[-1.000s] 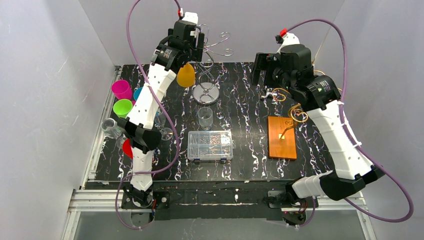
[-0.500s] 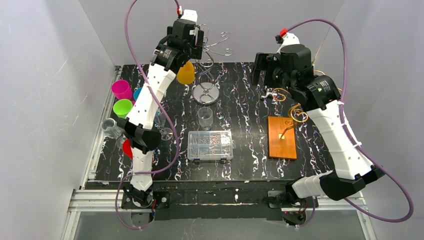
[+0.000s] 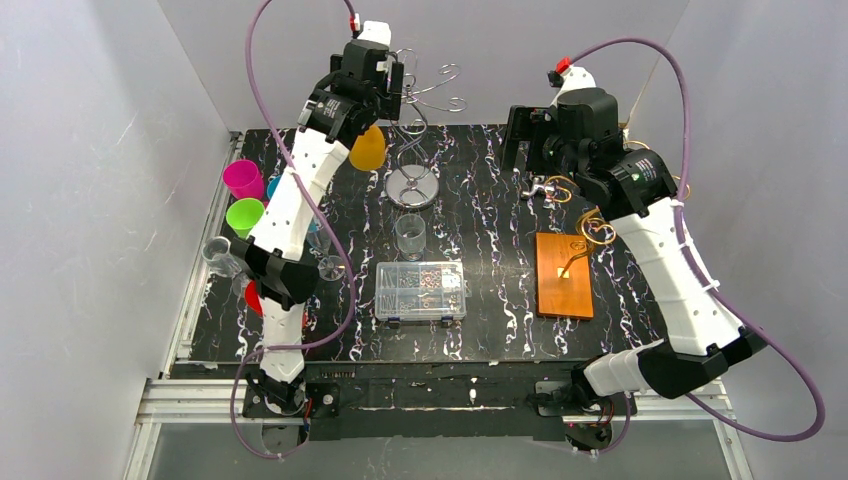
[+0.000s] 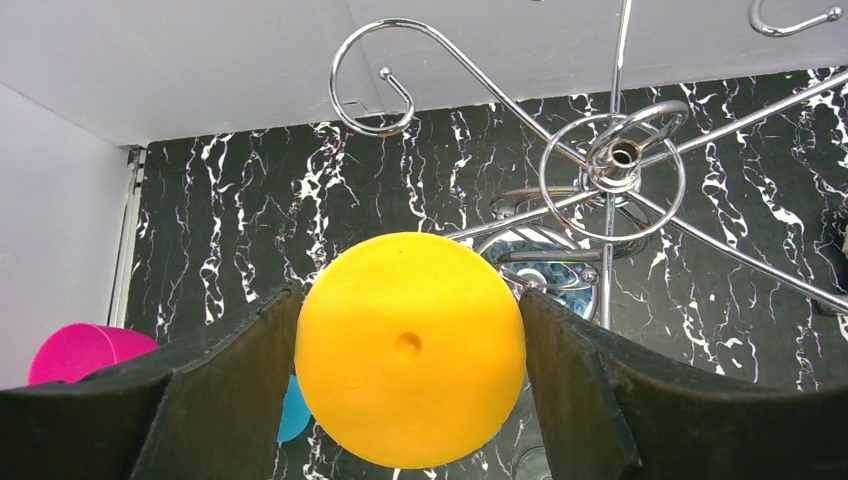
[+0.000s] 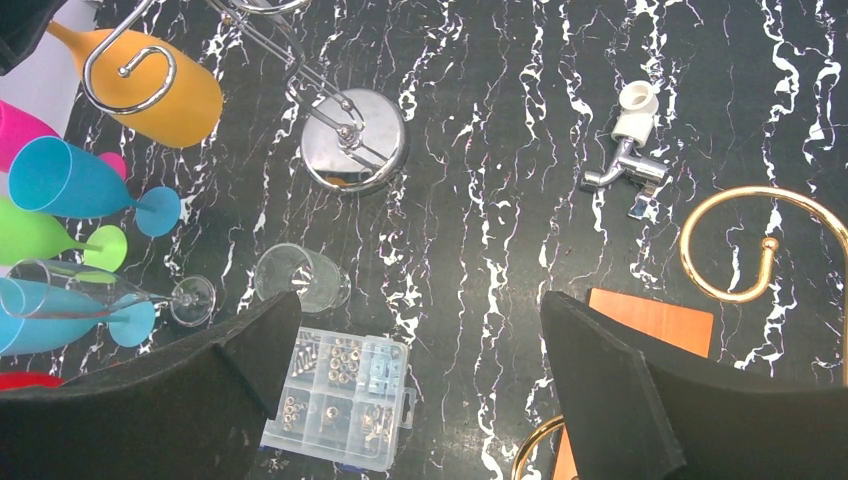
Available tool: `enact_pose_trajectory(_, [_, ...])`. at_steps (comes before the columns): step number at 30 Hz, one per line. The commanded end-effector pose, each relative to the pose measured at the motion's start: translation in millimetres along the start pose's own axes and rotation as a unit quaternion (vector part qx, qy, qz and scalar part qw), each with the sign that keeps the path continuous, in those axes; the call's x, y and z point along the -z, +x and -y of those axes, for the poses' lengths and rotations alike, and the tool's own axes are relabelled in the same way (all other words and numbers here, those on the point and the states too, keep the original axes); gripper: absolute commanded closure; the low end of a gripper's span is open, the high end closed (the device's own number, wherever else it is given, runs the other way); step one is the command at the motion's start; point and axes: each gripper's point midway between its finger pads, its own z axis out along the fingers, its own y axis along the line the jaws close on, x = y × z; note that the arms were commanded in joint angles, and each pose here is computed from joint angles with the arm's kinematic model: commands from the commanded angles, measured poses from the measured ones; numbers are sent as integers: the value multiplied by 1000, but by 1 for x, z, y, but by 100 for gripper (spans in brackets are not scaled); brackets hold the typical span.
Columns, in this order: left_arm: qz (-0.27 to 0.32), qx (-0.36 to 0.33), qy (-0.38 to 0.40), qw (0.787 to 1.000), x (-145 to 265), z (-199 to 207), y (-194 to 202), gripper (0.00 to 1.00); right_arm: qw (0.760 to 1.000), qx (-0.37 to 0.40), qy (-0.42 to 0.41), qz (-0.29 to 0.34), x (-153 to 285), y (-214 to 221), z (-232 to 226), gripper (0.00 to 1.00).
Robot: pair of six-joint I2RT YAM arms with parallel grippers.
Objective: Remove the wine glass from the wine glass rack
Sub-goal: Pick up the wine glass from the wine rack.
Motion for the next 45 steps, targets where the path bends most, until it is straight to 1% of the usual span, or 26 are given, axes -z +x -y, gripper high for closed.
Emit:
enact_pose_trajectory(1, [46, 32, -9, 998, 37, -24, -30, 58, 1000, -1, -4, 24, 2, -14, -3, 0])
enact_pose_trajectory(5, [49, 31, -18, 998, 40, -29, -32, 58, 1000, -1, -5, 24, 2, -13, -3, 0])
enact_pose_trajectory(11, [46, 26, -26, 998, 32, -30, -31, 58, 1000, -1, -5, 23, 2, -12, -3, 0])
enact_pose_trajectory(26, [51, 37, -25, 998, 18, -29, -32, 59, 1000, 2, 0, 25, 4, -13, -1, 0])
enact_pose_trajectory(32, [55, 39, -9, 998, 12, -21, -33, 59, 1000, 4, 3, 23, 3, -12, 0, 0])
enact_pose_trajectory(45, [59, 40, 73, 995, 11, 10, -36, 58, 1000, 4, 4, 24, 4, -13, 1, 0])
